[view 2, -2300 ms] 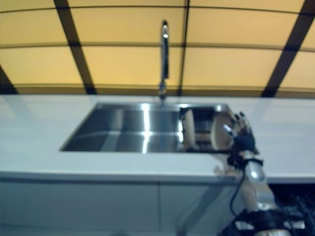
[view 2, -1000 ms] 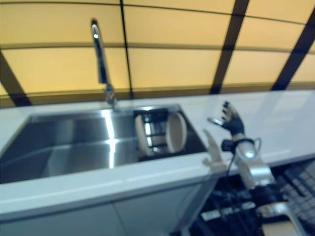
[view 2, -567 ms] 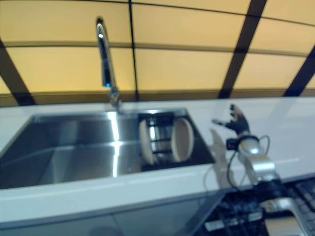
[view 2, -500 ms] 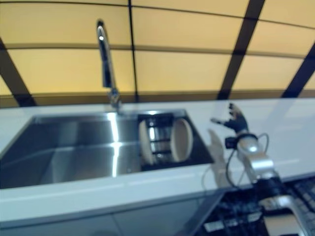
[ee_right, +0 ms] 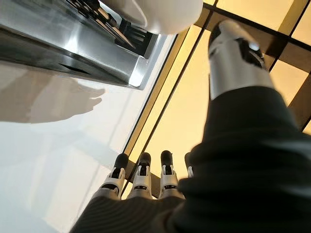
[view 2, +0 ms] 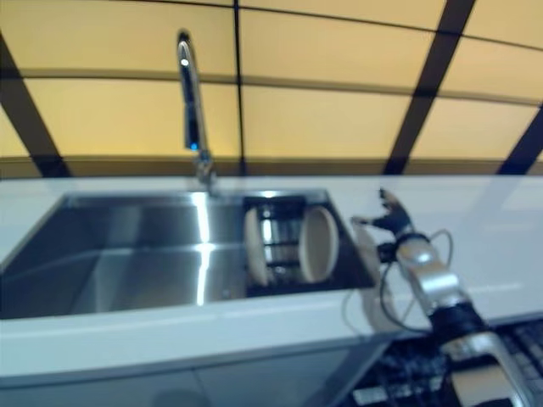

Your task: Take plates into dishwasher

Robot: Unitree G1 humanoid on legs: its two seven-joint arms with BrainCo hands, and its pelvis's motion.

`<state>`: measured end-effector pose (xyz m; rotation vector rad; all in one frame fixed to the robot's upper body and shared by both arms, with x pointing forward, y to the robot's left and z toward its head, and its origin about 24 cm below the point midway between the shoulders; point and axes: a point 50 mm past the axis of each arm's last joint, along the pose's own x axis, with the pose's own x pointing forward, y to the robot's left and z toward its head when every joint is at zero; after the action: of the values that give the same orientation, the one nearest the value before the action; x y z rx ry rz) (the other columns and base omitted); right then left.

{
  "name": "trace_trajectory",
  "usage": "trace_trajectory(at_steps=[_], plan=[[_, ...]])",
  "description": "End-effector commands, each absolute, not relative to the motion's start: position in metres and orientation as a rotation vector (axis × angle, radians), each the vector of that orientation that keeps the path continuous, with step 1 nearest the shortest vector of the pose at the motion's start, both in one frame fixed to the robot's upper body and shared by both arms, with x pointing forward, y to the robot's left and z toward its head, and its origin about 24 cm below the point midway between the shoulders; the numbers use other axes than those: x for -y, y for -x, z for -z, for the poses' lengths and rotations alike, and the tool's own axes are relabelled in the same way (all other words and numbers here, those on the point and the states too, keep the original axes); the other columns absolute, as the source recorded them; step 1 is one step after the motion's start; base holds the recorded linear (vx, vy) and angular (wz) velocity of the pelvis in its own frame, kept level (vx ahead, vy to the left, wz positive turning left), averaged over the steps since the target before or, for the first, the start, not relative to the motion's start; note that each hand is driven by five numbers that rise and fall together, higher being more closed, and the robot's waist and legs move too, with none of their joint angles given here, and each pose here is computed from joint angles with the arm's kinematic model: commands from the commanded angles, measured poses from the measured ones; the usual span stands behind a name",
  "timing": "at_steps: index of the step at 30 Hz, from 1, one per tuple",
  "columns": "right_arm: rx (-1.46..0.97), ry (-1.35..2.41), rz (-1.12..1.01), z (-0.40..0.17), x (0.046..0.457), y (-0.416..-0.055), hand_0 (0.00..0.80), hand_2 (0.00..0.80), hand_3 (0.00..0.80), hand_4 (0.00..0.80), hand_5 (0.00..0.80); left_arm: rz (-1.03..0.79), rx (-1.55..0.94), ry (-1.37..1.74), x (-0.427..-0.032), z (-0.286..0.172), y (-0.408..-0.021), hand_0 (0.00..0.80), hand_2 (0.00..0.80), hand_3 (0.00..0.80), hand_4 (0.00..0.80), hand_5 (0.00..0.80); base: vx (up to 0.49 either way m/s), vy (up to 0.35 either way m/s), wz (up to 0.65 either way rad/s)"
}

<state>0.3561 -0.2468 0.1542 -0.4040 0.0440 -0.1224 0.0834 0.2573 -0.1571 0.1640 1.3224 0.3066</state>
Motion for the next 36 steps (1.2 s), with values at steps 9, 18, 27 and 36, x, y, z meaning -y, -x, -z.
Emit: trace_trajectory(at_steps=[9, 18, 27, 36], plan=[[0.101, 0.496, 0.085, -0.204, 0.225, -0.37, 0.0, 0.0, 0.0, 0.0, 0.0, -0.228, -1.34, -0.267, -0.258, 0.157, -0.09, 0.0, 0.0, 0.0, 0.0, 0.0, 0.0, 0.0, 0.0], [0.11, 0.488, 0.074, -0.209, 0.219, -0.371, 0.0, 0.0, 0.0, 0.0, 0.0, -0.239, -1.344, -0.278, -0.261, 0.156, -0.09, 0.0, 0.0, 0.0, 0.0, 0.0, -0.002, 0.001, 0.02], [0.133, 0.516, 0.048, -0.214, 0.211, -0.371, 0.0, 0.0, 0.0, 0.0, 0.0, -0.221, -1.348, -0.281, -0.259, 0.156, -0.09, 0.0, 0.0, 0.0, 0.0, 0.0, 0.0, 0.0, 0.0], [0.155, 0.554, 0.004, -0.226, 0.203, -0.369, 0.0, 0.0, 0.0, 0.0, 0.0, -0.227, -1.352, -0.285, -0.259, 0.156, -0.09, 0.0, 0.0, 0.0, 0.0, 0.0, 0.0, 0.0, 0.0]])
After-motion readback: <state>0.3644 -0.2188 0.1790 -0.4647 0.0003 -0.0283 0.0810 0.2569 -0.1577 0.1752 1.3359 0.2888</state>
